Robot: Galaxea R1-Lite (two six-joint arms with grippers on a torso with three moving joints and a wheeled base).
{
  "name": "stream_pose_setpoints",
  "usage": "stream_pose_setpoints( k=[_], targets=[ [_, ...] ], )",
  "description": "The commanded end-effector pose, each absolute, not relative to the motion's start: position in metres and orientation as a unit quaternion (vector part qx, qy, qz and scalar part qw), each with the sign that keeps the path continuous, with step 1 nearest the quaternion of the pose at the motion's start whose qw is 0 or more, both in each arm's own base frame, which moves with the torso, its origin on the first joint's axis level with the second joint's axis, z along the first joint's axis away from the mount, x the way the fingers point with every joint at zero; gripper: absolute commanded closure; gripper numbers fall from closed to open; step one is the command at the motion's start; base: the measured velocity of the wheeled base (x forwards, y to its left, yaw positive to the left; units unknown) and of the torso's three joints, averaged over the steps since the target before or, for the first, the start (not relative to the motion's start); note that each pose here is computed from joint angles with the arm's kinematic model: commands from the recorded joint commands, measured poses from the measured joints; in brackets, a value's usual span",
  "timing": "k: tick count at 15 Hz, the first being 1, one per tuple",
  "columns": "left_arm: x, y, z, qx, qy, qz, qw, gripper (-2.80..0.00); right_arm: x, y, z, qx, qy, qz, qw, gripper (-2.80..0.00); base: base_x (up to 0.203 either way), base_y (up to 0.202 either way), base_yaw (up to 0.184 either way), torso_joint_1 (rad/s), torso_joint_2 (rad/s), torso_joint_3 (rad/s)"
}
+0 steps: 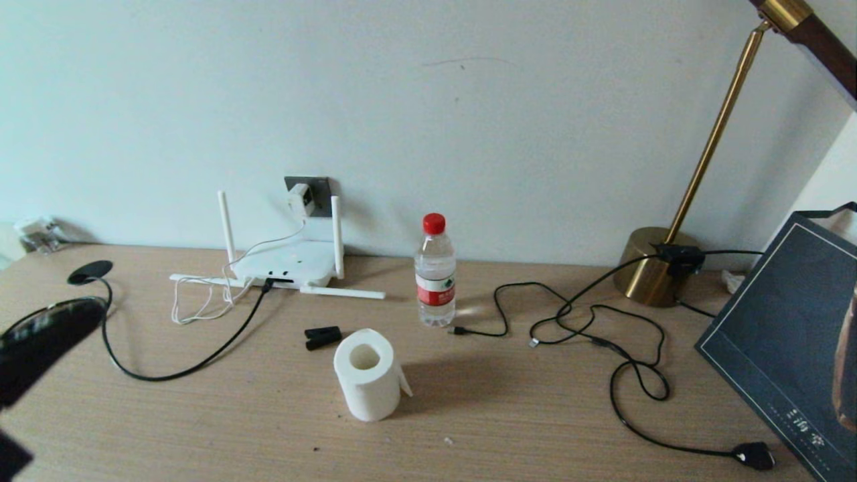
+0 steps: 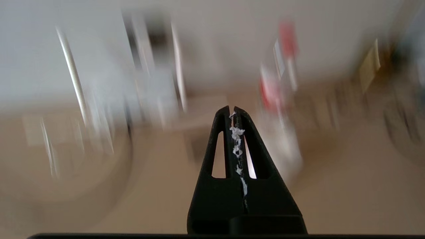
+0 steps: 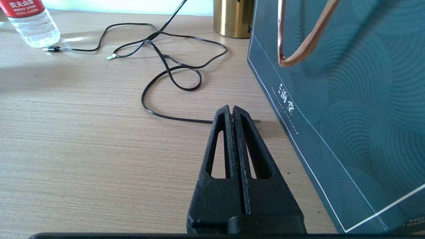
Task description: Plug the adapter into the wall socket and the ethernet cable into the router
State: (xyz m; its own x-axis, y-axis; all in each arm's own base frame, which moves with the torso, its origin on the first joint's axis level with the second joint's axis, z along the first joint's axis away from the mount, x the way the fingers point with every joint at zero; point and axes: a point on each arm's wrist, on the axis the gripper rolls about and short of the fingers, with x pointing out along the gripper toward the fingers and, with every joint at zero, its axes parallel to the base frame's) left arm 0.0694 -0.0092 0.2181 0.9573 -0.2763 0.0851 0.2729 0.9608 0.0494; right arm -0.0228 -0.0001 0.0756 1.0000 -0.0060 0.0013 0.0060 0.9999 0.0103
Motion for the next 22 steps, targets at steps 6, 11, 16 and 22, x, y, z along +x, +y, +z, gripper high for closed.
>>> stream_pose_setpoints(
  k=[6,11,16,22],
  targets=[
    [-0.001,0.000,0.080,0.041,0.140,-0.054,0.988,0.00,-0.023,0.000,0.076,0.005,0.000,-0.003,1.000,0.00,0.000,0.000,0.000,0.000,0.00,0.000],
    [0.001,-0.001,0.079,0.061,0.157,-0.034,0.985,0.00,-0.023,0.000,0.076,0.005,0.000,-0.003,1.000,0.00,0.000,0.000,0.000,0.000,0.00,0.000],
    [-0.014,-0.001,0.078,0.060,0.060,-0.009,0.996,0.00,-0.023,0.000,0.076,0.005,0.000,-0.003,1.000,0.00,0.000,0.000,0.000,0.000,0.00,0.000],
    [-0.023,0.000,0.075,0.051,0.001,-0.006,0.999,0.00,-0.023,0.000,0.075,-0.010,0.002,-0.002,1.000,0.00,0.000,0.000,0.000,0.000,0.00,0.000]
  ],
)
